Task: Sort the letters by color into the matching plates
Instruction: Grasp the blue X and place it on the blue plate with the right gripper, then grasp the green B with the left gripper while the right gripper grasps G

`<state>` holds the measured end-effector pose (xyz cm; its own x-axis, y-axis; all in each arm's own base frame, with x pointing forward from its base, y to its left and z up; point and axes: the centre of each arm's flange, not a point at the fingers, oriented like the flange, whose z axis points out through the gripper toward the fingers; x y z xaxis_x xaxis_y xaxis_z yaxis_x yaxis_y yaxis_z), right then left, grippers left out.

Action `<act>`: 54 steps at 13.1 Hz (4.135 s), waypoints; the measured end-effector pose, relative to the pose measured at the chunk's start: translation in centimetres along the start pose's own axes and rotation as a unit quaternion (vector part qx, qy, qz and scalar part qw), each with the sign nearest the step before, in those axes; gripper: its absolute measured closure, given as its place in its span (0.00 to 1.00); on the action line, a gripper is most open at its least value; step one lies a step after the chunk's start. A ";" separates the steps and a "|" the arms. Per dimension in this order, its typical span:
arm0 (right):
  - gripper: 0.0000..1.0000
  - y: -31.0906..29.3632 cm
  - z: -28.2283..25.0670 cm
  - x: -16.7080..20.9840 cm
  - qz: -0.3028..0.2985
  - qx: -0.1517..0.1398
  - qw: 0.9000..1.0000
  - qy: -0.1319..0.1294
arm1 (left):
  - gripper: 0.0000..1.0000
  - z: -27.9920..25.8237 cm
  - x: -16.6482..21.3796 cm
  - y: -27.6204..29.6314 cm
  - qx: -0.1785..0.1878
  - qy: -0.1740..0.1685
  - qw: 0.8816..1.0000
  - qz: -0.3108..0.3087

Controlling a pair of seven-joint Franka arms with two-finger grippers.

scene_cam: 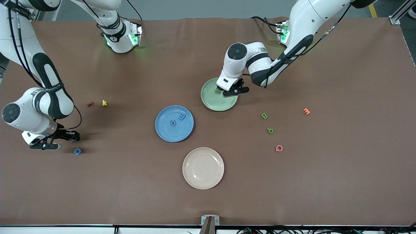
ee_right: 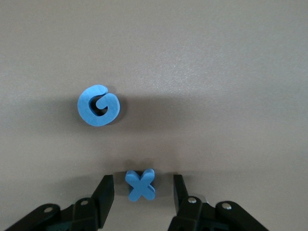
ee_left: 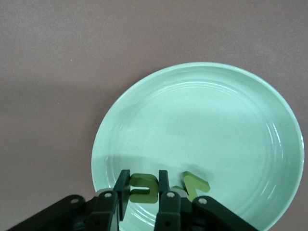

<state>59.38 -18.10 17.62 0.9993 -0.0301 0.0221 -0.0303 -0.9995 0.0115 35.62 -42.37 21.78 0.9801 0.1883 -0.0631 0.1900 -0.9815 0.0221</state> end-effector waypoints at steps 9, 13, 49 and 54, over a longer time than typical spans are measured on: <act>0.73 -4.4 -1.8 1.4 0.031 0.014 0.999 -0.022 | 0.00 -0.3 2.7 -1.4 -0.003 0.002 1.000 -0.002; 0.73 -19.4 -9.4 1.9 0.129 0.019 0.990 -0.052 | 0.00 -0.5 7.1 -4.7 -0.003 0.003 1.000 0.008; 0.41 -4.8 -1.2 6.8 0.018 0.009 1.000 0.006 | 0.71 2.9 14.9 -15.3 0.010 0.047 0.998 0.047; 0.41 -4.1 -0.7 7.2 0.006 0.007 1.000 0.007 | 0.71 1.0 13.1 -12.2 -0.008 0.054 0.998 0.029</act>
<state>66.67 -14.19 18.44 0.9985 -0.0417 0.0361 -0.0417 -0.9991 -0.0020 46.06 -27.94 19.64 0.9899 0.1341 0.0464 0.1323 -0.9904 0.0390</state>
